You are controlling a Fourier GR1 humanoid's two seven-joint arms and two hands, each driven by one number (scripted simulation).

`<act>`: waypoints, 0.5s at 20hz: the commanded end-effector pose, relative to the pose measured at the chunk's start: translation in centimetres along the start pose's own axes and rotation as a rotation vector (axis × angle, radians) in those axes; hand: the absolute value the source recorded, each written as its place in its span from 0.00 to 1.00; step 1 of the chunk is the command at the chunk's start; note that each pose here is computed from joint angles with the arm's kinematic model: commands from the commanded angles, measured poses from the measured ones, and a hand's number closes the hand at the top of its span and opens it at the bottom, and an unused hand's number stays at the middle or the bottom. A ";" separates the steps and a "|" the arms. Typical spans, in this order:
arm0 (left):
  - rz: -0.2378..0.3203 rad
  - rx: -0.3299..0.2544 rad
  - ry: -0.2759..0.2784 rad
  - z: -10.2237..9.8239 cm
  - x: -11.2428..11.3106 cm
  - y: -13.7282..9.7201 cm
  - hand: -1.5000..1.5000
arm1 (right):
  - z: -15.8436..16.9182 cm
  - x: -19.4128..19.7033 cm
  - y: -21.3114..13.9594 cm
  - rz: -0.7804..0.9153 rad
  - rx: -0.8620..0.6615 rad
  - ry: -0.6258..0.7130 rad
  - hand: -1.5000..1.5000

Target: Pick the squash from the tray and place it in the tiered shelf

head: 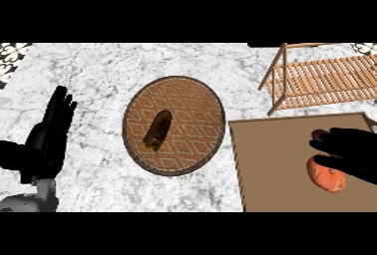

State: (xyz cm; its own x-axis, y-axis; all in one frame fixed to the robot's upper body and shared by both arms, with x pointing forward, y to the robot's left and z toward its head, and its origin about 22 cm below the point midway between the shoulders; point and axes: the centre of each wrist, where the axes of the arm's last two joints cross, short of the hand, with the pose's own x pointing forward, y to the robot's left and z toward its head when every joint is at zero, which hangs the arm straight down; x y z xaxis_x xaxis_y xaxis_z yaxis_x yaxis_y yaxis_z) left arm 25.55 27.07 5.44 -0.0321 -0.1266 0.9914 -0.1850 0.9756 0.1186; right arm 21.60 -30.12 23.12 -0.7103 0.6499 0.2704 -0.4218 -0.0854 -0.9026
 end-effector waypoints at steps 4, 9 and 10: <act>-0.012 -0.018 0.005 -0.4 -0.6 0.2 0.50 | -0.9 -2.2 5.1 0.200 0.117 0.072 0.00; -0.010 0.002 -0.001 -0.3 0.6 -1.9 0.50 | -0.1 -6.2 7.0 0.131 0.061 0.062 0.00; -0.011 0.004 -0.019 -1.0 1.1 1.0 0.50 | -0.3 -6.9 8.2 0.133 0.055 0.070 0.00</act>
State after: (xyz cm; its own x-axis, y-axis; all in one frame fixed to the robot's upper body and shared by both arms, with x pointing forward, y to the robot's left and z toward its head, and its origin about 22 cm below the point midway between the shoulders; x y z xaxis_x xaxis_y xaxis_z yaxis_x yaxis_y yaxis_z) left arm 25.75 26.97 5.80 -0.0369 -0.1340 0.9903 -0.1803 0.9756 0.1253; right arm 22.90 -33.48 16.32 -0.7116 0.6952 0.1016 -0.3388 -0.2128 -0.9165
